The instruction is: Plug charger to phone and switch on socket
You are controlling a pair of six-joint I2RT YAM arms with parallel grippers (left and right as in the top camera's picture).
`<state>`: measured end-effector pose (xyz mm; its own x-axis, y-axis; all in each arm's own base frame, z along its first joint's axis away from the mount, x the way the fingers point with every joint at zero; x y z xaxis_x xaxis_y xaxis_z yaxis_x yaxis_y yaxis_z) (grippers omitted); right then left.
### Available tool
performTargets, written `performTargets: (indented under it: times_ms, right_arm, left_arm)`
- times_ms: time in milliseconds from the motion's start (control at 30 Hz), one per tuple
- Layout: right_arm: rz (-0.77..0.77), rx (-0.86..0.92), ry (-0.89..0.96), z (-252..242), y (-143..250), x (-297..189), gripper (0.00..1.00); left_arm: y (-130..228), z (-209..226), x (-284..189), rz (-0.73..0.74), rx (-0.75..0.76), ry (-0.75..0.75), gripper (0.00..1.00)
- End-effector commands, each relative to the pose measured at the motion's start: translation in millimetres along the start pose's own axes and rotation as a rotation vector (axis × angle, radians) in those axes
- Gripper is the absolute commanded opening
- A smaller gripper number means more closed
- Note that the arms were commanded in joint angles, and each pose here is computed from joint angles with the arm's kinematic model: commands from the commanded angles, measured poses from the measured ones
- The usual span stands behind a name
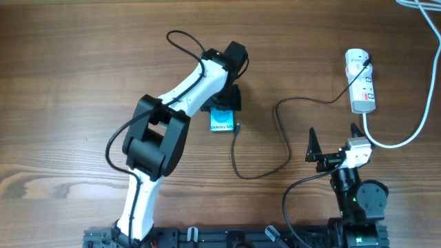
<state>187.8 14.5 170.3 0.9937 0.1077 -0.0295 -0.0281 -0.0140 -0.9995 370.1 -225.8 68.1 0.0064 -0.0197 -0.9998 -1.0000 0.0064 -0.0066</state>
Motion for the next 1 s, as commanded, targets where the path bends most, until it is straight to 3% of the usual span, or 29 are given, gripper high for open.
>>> performTargets:
  times_ms: [0,233,500,633,967]
  right_arm:
    - [-0.005,-0.011,0.012,-1,-1,0,1.0]
    - [-0.005,-0.011,0.012,-1,-1,0,1.0]
    - [-0.005,-0.011,0.012,-1,-1,0,1.0]
    - [-0.005,-0.011,0.012,-1,-1,0,1.0]
    - [-0.006,-0.011,0.012,-1,-1,0,1.0]
  left_arm:
    - [6,-16,-57,-0.027,-0.007,0.193,0.69]
    - [35,-42,-131,0.248,-0.004,0.789,0.67]
    - [22,-19,-182,0.43,-0.056,1.259,0.66]
    - [10,3,-193,0.433,-0.094,1.361,0.66]
    - [-7,36,-200,0.47,-0.242,1.413,0.66]
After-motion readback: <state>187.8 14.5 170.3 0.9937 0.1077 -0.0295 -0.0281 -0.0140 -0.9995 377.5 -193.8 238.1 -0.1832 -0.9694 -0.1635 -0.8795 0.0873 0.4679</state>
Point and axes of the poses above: each gripper's point midway between its finger pads, its own x axis out along the fingers, its own z axis along the line the jaws close on, y = z × x, the point moved 6 cm from there along -x, back along the fingers
